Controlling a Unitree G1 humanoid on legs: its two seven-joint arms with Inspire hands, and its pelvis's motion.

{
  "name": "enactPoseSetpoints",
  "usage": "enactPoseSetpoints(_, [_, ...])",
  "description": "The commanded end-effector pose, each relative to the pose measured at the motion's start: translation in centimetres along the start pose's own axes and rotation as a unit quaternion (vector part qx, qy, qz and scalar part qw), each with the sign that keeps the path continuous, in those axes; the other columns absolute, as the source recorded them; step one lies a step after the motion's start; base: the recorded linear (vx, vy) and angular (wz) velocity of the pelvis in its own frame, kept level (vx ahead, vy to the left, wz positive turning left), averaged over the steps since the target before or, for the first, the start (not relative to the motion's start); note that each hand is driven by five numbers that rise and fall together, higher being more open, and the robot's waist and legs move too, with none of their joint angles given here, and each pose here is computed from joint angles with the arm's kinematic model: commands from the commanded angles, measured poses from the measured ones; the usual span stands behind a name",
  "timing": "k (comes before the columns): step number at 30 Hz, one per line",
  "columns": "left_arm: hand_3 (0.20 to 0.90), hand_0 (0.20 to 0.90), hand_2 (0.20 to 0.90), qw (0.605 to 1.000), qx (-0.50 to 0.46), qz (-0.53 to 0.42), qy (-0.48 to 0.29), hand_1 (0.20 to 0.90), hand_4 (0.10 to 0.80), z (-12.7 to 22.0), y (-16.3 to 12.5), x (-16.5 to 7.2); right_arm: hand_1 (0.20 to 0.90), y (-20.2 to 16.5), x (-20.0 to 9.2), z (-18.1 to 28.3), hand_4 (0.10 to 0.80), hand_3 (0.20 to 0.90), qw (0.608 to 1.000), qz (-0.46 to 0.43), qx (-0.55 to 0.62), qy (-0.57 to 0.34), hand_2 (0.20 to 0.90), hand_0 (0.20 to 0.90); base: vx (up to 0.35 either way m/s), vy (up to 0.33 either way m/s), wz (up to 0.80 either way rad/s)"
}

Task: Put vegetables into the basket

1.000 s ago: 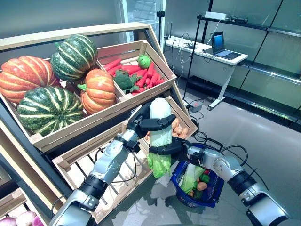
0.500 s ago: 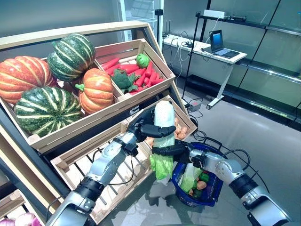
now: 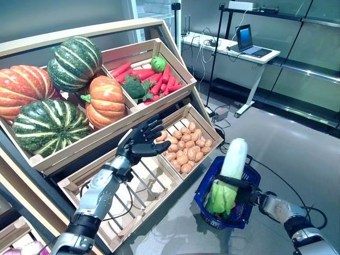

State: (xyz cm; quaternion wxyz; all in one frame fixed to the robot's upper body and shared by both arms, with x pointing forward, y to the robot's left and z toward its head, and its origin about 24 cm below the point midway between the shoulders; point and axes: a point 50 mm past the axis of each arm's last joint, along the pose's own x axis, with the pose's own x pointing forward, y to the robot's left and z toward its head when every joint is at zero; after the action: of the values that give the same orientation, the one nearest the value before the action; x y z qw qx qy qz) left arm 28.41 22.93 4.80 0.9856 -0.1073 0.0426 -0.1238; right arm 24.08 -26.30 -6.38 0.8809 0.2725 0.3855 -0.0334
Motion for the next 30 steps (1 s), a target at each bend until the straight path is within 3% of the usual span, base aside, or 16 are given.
enactPoseSetpoints(1, [0.9,0.9,0.9,0.992,0.072,-0.014,-0.103,0.9,0.8,5.1,0.3,1.3,0.3,2.0,-0.4,7.2,0.4,0.3,0.988,0.026,0.025,-0.151,0.3,0.3,0.036,-0.021,0.01])
enactPoseSetpoints(5, [0.9,0.9,0.9,0.991,0.086,-0.032,-0.099,0.9,0.8,5.6,-0.3,1.9,0.3,0.1,-1.1,9.1,0.4,0.3,0.983,-0.039,0.04,-0.173,0.3,0.3,-0.017,-0.024,0.03])
enactPoseSetpoints(14, [0.9,0.9,0.9,0.971,0.075,-0.096,-0.205,0.9,0.8,11.0,-4.6,4.7,0.3,3.0,-2.7,16.5,0.4,0.3,0.959,-0.077,0.035,-0.27,0.3,0.3,-0.326,-0.066,0.21])
enactPoseSetpoints(26, [0.9,0.9,0.9,0.96,0.034,-0.141,-0.24,0.9,0.8,12.2,-7.7,5.8,0.3,3.3,-6.2,21.6,0.4,0.3,0.93,-0.086,0.064,-0.351,0.3,0.3,-0.127,0.003,0.08])
enactPoseSetpoints(27, [0.9,0.9,0.9,0.96,0.032,-0.143,-0.24,0.9,0.8,12.1,-7.7,5.8,0.9,3.2,-6.4,21.8,0.8,0.9,0.928,-0.094,0.064,-0.354,0.9,0.9,-0.026,-0.027,0.05])
enactPoseSetpoints(30, [0.9,0.9,0.9,0.958,0.028,-0.147,-0.245,0.9,0.8,12.1,-7.7,5.6,0.9,3.4,-7.1,22.7,0.8,0.9,0.918,-0.099,0.063,-0.379,0.9,0.9,-0.03,-0.007,0.06])
